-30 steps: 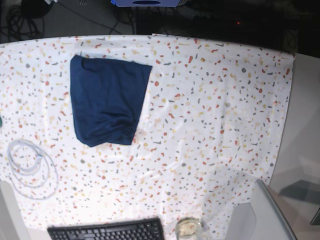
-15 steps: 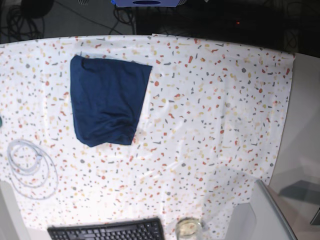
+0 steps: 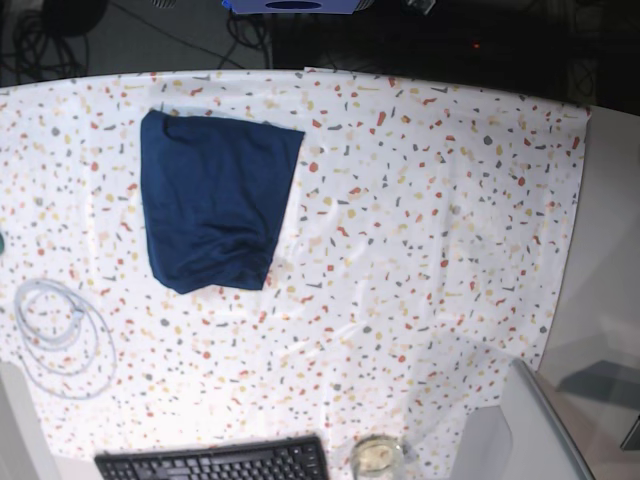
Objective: Layout the t-shirt on the table in an organized manner, then fold the t-shirt properly
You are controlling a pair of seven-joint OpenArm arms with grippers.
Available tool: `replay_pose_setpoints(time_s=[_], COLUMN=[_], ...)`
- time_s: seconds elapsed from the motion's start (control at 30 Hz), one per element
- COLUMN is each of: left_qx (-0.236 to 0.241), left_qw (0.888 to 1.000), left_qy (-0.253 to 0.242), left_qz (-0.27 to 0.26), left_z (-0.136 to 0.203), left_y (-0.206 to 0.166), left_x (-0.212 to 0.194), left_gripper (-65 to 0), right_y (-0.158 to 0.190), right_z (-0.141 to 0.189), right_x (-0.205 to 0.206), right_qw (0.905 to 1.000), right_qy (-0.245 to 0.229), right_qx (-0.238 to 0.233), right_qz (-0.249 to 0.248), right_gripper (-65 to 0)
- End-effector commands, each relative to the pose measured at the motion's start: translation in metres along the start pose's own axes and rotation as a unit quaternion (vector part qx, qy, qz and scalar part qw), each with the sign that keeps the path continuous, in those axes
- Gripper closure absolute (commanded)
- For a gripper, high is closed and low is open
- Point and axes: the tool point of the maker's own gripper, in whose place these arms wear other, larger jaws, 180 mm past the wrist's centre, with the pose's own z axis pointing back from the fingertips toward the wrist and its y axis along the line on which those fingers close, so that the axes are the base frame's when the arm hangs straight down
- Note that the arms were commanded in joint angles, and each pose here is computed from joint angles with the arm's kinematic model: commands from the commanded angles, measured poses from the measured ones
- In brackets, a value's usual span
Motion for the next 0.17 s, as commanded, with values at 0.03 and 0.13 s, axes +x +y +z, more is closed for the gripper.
replay_pose_setpoints(time_s=[0.03,0.13], left_qx=[-0.002,-0.008], left_qw=[1.0,1.0], left_qy=[0.0,-0.005], left_qz=[-0.002,0.002], left_z=[0.001,-0.002], left_y=[-0.002,-0.012], left_x=[-0.001,0.003], left_gripper=[0.0,0.0], right_y=[-0.001,-0.009], right_z=[0.005,0.007], right_x=[-0.012,-0.01], right_qw=[0.9999,0.9999], right_qy=[0.011,0.011], right_qx=[0.005,0.0], right_qz=[-0.001,0.004], right_gripper=[-0.6,-0.6])
